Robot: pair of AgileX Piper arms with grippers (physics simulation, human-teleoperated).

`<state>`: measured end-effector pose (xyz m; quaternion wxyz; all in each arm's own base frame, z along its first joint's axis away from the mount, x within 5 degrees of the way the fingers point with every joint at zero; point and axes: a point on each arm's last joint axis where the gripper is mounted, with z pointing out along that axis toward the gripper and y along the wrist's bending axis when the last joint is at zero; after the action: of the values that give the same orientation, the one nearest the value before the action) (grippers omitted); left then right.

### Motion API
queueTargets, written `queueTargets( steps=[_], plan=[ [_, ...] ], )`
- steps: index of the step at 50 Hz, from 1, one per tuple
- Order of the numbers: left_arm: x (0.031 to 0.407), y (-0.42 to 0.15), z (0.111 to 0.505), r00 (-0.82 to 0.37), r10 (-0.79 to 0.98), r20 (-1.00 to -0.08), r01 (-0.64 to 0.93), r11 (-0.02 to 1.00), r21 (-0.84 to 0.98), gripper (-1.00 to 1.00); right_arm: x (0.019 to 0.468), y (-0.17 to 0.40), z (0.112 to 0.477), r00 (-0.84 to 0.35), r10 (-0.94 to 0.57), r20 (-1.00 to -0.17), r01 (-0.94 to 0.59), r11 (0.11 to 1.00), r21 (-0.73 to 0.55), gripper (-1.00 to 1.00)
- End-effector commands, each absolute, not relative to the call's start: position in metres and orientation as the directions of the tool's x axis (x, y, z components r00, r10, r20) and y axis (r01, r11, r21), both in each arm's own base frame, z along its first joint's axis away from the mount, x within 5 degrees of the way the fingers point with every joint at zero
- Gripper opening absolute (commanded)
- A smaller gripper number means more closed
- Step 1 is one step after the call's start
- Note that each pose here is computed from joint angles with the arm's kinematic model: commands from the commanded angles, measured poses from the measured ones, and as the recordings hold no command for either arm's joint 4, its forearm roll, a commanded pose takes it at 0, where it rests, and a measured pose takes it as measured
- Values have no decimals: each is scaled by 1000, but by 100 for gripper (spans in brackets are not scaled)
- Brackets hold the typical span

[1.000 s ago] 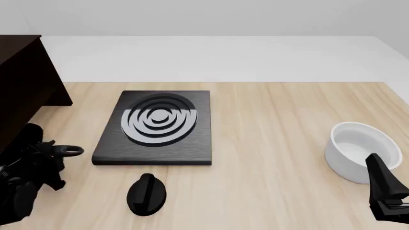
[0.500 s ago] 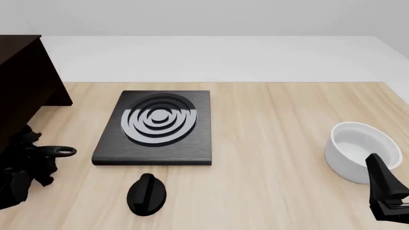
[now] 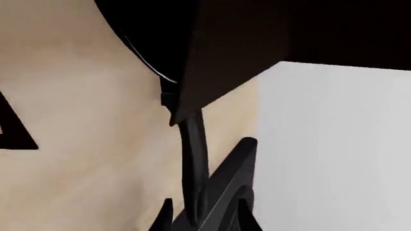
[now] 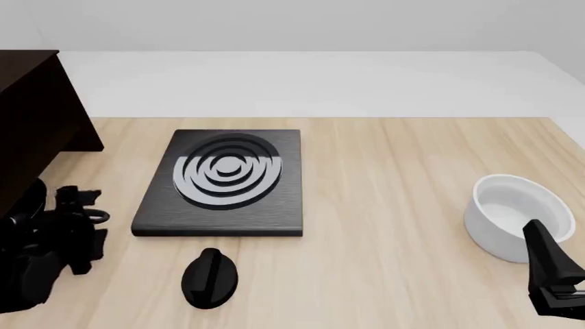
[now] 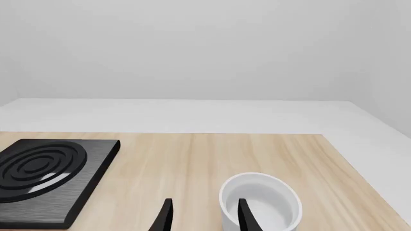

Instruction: Put the frying pan under the cabinet shelf.

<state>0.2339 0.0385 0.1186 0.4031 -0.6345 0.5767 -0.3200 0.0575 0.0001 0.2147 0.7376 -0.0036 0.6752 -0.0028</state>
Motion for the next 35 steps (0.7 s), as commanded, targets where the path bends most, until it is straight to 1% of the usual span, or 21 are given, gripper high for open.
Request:
queueTargets(
  steps=[1,2,4,11,17,19,20,21,25,26,27,29,33,34,35],
  plan=[
    [218,13,135,-26,-988,-154,-476,148,-867,100,57,0,215,88,-9,-996,-1,1000,-9,100],
    [217,1,131,-68,-989,-132,-473,148,-869,100,57,0,215,88,-9,-996,-1,1000,-9,100],
    [213,5,142,-64,-984,-169,-454,179,-873,100,57,0,215,88,-9,-996,-1,1000,-9,100],
    [201,-2,151,-95,-980,-177,-433,201,-879,100,57,0,215,88,-9,-996,-1,1000,-9,100],
    [187,-17,160,-181,-966,-186,-415,246,-876,100,57,0,215,88,-9,-996,0,1000,-9,100],
    [184,-19,159,-193,-964,-184,-418,250,-873,100,57,0,215,88,-9,-996,0,1000,-9,100],
    [180,-26,156,-227,-959,-171,-419,255,-872,100,57,0,215,88,-9,-996,-1,1000,-9,100],
    [177,-27,157,-241,-954,-180,-415,269,-869,100,57,0,215,88,-9,-996,-1,1000,-9,100],
    [164,-41,147,-318,-937,-147,-418,277,-865,100,57,0,215,88,-10,-996,-2,1000,-10,100],
    [162,-46,149,-347,-926,-151,-408,294,-864,100,57,0,215,89,-10,-996,-1,1000,-10,100],
    [162,-46,149,-347,-926,-151,-408,294,-864,100,57,0,215,89,-10,-996,-1,1000,-10,100],
    [155,-55,144,-391,-913,-118,-406,286,-868,100,57,0,215,88,-9,-996,-1,1000,-9,100],
    [146,-61,153,-436,-892,-120,-364,297,-883,100,57,0,215,88,-9,-996,-1,1000,-9,100],
    [143,-66,153,-463,-880,-102,-351,288,-891,100,58,0,215,88,-9,-996,-1,1000,-9,100],
    [143,-66,153,-463,-880,-102,-351,288,-891,100,58,0,215,88,-9,-996,-1,1000,-9,100]
  ],
)
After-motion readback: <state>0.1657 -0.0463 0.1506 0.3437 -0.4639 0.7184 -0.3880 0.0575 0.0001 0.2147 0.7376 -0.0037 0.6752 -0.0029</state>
